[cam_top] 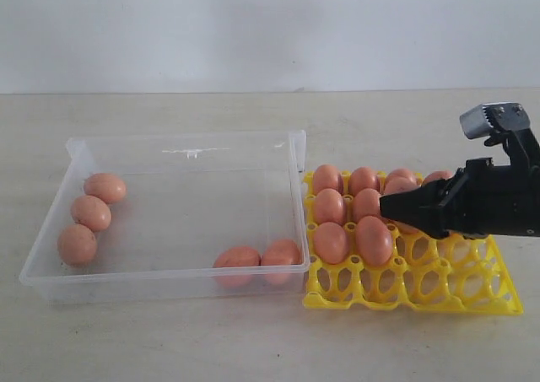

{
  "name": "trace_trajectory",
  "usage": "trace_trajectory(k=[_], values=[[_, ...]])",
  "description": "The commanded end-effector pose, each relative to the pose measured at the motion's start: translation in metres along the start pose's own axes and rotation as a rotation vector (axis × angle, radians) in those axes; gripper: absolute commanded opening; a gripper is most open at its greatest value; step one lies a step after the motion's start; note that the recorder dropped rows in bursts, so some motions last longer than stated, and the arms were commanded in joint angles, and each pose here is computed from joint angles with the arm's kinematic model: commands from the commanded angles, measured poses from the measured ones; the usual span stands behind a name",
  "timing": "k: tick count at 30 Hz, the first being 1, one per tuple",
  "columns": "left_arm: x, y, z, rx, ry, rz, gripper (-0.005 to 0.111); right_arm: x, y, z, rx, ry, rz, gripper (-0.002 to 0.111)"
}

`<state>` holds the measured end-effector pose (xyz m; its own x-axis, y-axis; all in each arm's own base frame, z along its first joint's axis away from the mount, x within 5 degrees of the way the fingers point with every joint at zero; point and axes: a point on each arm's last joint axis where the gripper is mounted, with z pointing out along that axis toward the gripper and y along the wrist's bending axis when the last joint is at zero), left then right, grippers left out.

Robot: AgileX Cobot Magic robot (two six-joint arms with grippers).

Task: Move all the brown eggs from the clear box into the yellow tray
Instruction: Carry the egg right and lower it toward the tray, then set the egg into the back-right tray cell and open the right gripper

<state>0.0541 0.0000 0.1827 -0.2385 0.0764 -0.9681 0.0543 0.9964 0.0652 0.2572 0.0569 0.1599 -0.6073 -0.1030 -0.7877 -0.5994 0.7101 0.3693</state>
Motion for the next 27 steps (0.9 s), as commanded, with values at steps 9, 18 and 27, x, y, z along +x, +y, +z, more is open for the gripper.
trace_trajectory(k=[9, 18, 27], values=[[-0.001, 0.000, 0.000, 0.003, -0.008, 0.007, -0.004, 0.004, -0.009, -0.003, 0.106, 0.063, -0.118, 0.000], [-0.001, 0.000, 0.000, 0.003, -0.008, 0.007, -0.004, 0.005, -0.007, -0.003, 0.079, 0.069, -0.154, 0.000], [-0.001, 0.000, 0.000, 0.003, -0.008, 0.007, -0.004, 0.012, -0.014, 0.002, 0.106, 0.104, -0.144, 0.000]])
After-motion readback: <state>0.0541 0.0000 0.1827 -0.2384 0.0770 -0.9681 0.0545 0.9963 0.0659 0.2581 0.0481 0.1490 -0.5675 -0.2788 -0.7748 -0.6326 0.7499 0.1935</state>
